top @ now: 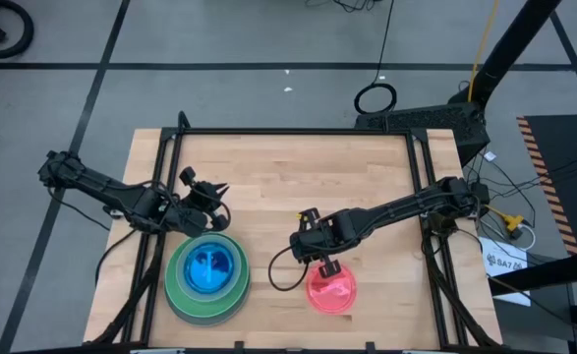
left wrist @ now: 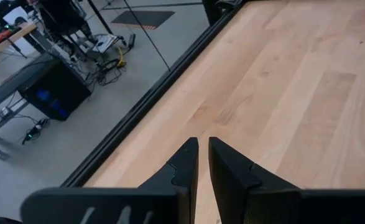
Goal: Stack plastic plates
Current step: Stack the pink plate on the transparent blue plate
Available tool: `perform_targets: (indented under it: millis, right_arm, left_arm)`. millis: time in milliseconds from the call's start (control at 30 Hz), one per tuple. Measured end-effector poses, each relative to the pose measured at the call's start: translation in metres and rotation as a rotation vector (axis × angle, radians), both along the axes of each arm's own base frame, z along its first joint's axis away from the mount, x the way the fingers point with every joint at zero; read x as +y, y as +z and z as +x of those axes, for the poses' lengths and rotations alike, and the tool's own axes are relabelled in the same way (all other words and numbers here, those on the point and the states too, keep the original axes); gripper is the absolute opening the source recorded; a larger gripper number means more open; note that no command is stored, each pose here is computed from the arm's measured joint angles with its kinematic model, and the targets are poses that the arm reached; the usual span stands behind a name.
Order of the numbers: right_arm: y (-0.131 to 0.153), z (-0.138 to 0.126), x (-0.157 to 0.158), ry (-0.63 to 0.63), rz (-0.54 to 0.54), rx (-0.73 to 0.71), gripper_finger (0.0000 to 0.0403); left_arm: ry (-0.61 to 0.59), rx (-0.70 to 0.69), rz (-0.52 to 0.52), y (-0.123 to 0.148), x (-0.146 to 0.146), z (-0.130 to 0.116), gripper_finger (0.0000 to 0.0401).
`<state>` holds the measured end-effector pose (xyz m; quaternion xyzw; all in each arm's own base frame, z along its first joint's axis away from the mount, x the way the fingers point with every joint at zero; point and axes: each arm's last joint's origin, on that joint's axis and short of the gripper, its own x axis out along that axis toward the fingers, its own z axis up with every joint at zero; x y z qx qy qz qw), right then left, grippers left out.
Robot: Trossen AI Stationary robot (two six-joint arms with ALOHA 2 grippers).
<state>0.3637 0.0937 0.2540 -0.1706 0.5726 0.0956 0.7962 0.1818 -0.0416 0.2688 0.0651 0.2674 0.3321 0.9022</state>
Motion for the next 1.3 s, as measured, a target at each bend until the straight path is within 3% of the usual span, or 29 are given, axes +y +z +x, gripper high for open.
perform_targets:
  millis: [300, 500, 767, 967, 1300]
  right_arm:
    - [-0.001, -0.003, -0.001, -0.047, 0.007, 0.029, 0.0050]
    - [-0.003, -0.009, -0.002, -0.187, 0.048, 0.095, 0.0056]
    - [-0.004, -0.019, 0.005, -0.347, 0.257, 0.245, 0.0112]
    - [-0.004, -0.023, 0.020, -0.417, 0.280, 0.256, 0.0157]
    - [-0.046, -0.038, 0.026, -0.237, 0.196, 0.321, 0.0167]
  left_arm:
    - [0.003, -0.004, -0.004, 0.000, 0.000, 0.000, 0.0047]
    - [0.002, -0.004, -0.004, 0.000, 0.000, 0.000, 0.0047]
    - [0.001, -0.001, -0.001, 0.000, 0.000, 0.000, 0.0047]
    - [0.001, -0.001, -0.001, 0.000, 0.000, 0.000, 0.0047]
    - [-0.005, 0.000, -0.010, 0.000, 0.000, 0.000, 0.0047]
